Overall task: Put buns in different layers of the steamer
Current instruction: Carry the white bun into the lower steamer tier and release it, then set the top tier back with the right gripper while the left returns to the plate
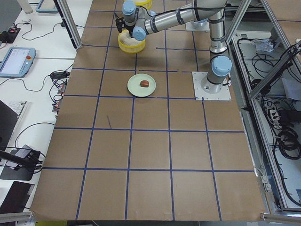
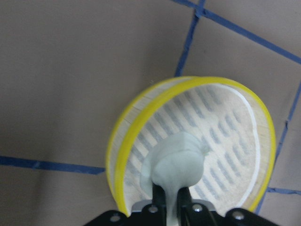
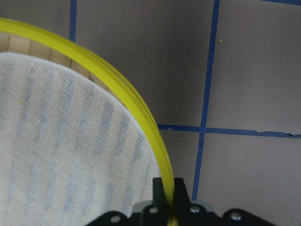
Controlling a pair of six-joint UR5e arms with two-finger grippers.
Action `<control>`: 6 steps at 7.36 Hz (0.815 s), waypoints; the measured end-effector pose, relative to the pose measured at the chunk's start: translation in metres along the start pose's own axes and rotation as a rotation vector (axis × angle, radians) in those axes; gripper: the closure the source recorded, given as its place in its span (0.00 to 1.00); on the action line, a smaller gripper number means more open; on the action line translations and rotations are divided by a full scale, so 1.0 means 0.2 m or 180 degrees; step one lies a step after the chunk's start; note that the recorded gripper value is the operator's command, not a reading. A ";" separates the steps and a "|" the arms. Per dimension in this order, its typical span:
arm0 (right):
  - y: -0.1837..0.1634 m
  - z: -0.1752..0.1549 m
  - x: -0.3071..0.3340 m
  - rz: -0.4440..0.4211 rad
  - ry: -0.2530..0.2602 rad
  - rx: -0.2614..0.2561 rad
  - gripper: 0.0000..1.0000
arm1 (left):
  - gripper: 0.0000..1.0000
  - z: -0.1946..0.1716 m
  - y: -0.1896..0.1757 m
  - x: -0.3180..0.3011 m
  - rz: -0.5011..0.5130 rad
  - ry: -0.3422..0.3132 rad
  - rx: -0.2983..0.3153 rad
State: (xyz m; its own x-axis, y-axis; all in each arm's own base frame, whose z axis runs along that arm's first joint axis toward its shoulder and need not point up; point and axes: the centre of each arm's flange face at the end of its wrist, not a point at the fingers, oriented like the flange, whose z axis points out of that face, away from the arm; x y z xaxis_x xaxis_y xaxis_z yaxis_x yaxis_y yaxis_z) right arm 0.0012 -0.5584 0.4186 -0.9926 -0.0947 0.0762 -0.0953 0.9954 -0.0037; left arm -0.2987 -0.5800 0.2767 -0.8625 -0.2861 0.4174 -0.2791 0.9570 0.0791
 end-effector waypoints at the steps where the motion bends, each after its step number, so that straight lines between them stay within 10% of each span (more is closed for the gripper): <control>1: -0.01 0.02 0.01 -0.0001 -0.0005 -0.0011 0.91 | 0.32 0.08 -0.01 0.00 0.0014 0.0019 0.0003; 6: -0.01 0.01 0.00 0.0041 -0.0035 0.0004 0.90 | 0.05 0.06 -0.04 0.02 0.0113 0.0040 0.0244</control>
State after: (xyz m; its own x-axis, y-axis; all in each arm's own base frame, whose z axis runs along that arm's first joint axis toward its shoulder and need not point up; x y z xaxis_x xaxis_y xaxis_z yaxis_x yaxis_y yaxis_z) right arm 0.0005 -0.5606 0.4162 -0.9945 -0.0820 0.0651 -0.0826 0.9966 -0.0060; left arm -0.3049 -0.5899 0.2664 -0.8672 -0.2510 0.4300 -0.2805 0.9598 -0.0053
